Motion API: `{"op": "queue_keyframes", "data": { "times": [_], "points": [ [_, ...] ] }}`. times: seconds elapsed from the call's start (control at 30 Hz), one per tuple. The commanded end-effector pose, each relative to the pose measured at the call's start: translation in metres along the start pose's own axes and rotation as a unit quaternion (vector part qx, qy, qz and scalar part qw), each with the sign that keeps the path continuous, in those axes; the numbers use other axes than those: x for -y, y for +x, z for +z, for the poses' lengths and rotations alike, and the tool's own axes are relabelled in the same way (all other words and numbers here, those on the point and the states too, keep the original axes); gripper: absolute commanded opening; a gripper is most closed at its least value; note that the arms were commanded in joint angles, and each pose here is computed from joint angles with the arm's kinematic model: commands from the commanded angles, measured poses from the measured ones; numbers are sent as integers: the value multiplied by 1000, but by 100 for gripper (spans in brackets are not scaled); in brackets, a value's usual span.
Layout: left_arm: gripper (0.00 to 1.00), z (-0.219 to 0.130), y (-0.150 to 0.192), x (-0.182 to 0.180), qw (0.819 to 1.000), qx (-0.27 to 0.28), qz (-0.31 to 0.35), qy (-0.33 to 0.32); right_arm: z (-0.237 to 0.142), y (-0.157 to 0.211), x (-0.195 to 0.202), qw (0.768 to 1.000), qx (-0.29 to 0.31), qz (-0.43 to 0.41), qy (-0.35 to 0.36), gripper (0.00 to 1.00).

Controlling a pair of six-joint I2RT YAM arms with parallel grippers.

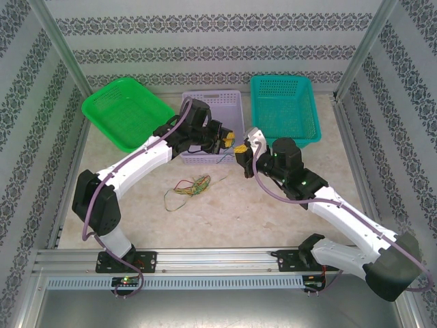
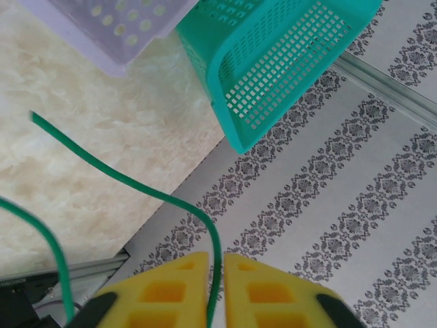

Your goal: Untangle the cables

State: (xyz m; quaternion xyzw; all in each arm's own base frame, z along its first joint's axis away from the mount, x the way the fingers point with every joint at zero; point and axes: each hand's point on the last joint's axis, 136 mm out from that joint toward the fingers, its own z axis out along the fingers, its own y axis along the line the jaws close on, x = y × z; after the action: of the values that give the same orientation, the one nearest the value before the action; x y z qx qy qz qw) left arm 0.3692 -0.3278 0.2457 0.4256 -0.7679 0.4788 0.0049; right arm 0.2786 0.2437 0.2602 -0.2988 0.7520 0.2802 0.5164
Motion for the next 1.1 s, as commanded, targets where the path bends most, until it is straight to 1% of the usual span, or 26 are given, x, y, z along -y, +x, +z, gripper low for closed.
{"op": "queue_keyframes", "data": {
  "times": [0.0, 0.07, 0.17, 0.23, 0.3, 0.37, 0.47, 0.53, 0.67, 0.77, 0.83, 0.9, 1.0, 1.07],
  "points": [
    [6, -21, -8, 31, 996, 38, 78, 28, 1, 10, -17, 994, -38, 81, -65, 0],
    [0, -32, -10, 46, 985, 62, 160, 21, 3, 10, -20, 986, -55, 131, -90, 0],
    [0, -41, -10, 57, 961, 78, 267, 0, 9, 13, -26, 964, -98, 207, -133, 0],
    [0, -42, -10, 60, 944, 82, 318, -8, 13, 16, -27, 946, -130, 253, -152, 0],
    [0, -46, -14, 59, 930, 95, 354, -18, 17, 17, -30, 926, -154, 295, -176, 0],
    [0, -52, -15, 63, 911, 111, 398, -15, 21, 17, -34, 903, -176, 335, -203, 0],
    [0, -61, -12, 73, 884, 125, 451, 10, 23, 15, -44, 877, -196, 366, -240, 0],
    [0, -66, -7, 79, 861, 129, 491, 29, 23, 13, -52, 861, -210, 380, -265, 0],
    [0, -73, -2, 77, 815, 132, 563, 34, 23, 12, -66, 831, -237, 401, -304, 0],
    [0, -78, -3, 75, 789, 140, 597, 28, 23, 12, -70, 820, -248, 410, -313, 0],
    [0, -82, -3, 74, 775, 146, 615, 24, 24, 14, -68, 822, -248, 411, -306, 0],
    [0, -86, -3, 75, 765, 150, 626, 22, 25, 15, -66, 823, -247, 413, -303, 0],
    [0, -87, -5, 74, 765, 157, 625, 16, 26, 14, -63, 828, -245, 410, -293, 0],
    [0, -89, -5, 74, 769, 158, 620, 18, 28, 13, -60, 834, -243, 405, -284, 0]
  ]
}}
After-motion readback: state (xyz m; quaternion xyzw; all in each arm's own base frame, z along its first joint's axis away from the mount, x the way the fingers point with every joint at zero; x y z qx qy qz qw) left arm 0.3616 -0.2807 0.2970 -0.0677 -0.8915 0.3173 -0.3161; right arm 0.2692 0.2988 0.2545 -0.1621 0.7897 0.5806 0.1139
